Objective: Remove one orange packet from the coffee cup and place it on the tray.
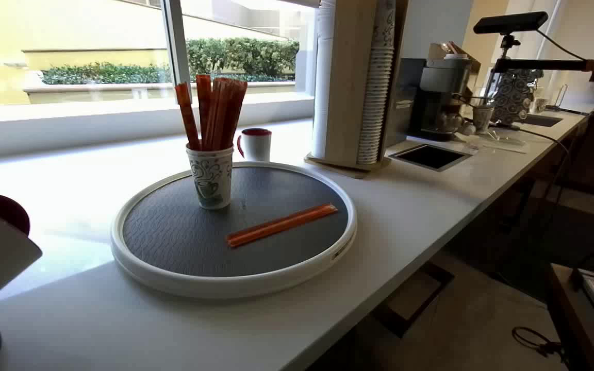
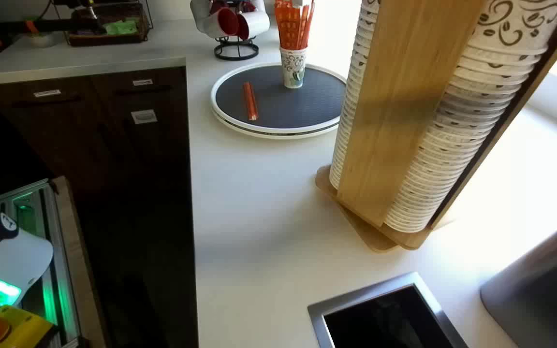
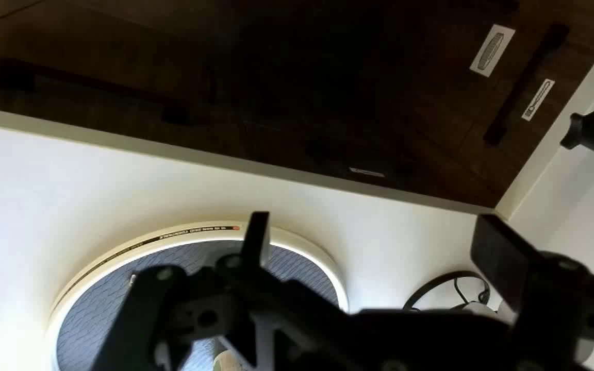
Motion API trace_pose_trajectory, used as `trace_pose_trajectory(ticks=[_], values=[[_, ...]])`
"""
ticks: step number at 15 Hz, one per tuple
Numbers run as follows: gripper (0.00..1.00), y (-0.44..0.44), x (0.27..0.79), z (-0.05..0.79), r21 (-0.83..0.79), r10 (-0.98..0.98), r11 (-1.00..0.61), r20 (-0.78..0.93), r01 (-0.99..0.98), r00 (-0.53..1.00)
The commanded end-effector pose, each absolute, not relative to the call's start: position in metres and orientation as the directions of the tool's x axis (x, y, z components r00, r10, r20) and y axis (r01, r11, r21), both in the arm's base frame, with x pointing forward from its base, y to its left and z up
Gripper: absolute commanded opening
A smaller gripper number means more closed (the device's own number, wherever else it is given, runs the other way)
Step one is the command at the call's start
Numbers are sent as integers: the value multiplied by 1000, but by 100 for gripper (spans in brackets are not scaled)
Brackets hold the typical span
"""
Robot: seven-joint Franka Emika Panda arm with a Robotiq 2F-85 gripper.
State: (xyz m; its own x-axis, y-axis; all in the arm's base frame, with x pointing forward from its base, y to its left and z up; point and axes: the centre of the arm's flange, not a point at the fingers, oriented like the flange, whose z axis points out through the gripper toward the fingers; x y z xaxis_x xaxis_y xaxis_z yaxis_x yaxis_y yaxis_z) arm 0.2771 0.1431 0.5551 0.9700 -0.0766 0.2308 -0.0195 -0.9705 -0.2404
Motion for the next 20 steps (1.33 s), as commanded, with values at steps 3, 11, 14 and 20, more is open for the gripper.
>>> trace_pose_trajectory(ticks=[3, 11, 14, 20], values=[[100, 143, 277, 555, -241, -76, -970, 232, -19, 970], [100, 141, 321, 552, -209, -255, -958, 293, -198, 922], [100, 126, 366, 558, -232, -395, -914, 335, -332, 855], [100, 87, 456, 594, -328, -677, -734, 287, -595, 677]])
